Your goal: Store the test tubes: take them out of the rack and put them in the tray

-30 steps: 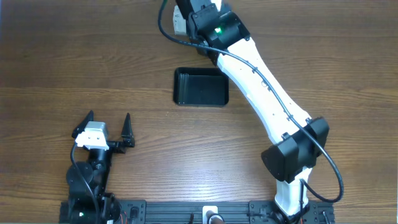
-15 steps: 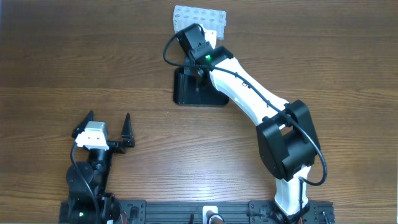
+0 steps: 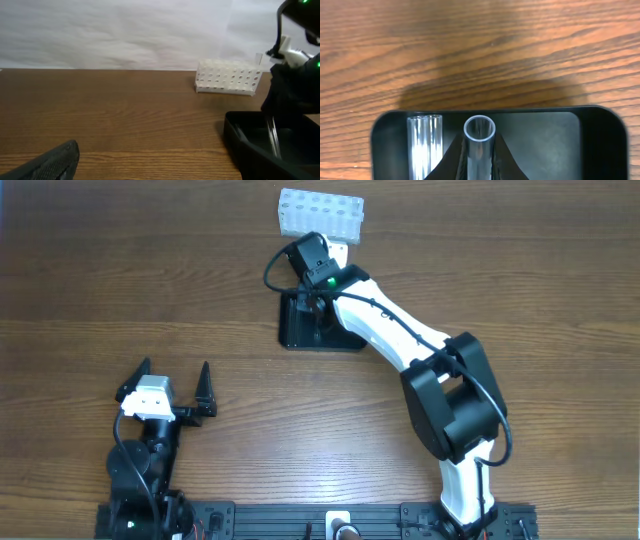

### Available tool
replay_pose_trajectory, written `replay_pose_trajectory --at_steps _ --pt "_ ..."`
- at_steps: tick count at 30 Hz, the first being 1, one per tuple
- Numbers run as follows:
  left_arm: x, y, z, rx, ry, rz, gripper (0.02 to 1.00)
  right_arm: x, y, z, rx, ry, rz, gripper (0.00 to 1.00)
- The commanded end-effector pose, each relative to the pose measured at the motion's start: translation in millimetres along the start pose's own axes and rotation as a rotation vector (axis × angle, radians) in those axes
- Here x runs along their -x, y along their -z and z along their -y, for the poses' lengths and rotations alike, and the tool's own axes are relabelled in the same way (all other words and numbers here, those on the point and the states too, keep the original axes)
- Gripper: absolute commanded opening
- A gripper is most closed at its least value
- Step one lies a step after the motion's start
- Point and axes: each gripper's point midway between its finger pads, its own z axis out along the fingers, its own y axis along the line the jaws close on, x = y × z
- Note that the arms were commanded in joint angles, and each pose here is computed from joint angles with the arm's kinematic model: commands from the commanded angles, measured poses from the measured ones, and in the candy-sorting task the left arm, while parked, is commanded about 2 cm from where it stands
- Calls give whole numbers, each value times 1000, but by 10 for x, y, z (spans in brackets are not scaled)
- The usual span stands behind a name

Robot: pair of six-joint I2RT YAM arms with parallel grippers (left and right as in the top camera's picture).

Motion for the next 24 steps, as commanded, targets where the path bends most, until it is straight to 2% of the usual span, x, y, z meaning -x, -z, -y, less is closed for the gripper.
replay_pose_trajectory --at_steps 1,7,10,14,20,24 --pt "-13 1 9 -8 -11 0 1000 -150 -159 16 -10 4 -47 93" --pt "-13 1 9 -8 -11 0 1000 -152 -162 18 -10 4 -47 115" --pt "-13 1 9 -8 -11 0 1000 -153 -161 16 -10 4 -48 176" --pt "-13 1 9 -8 -11 0 1000 -141 -155 12 -8 3 -44 459" --pt "-13 1 9 -8 -11 0 1000 27 93 -47 27 38 6 632" --pt "-13 1 9 -8 -11 0 1000 276 503 -110 75 97 95 776"
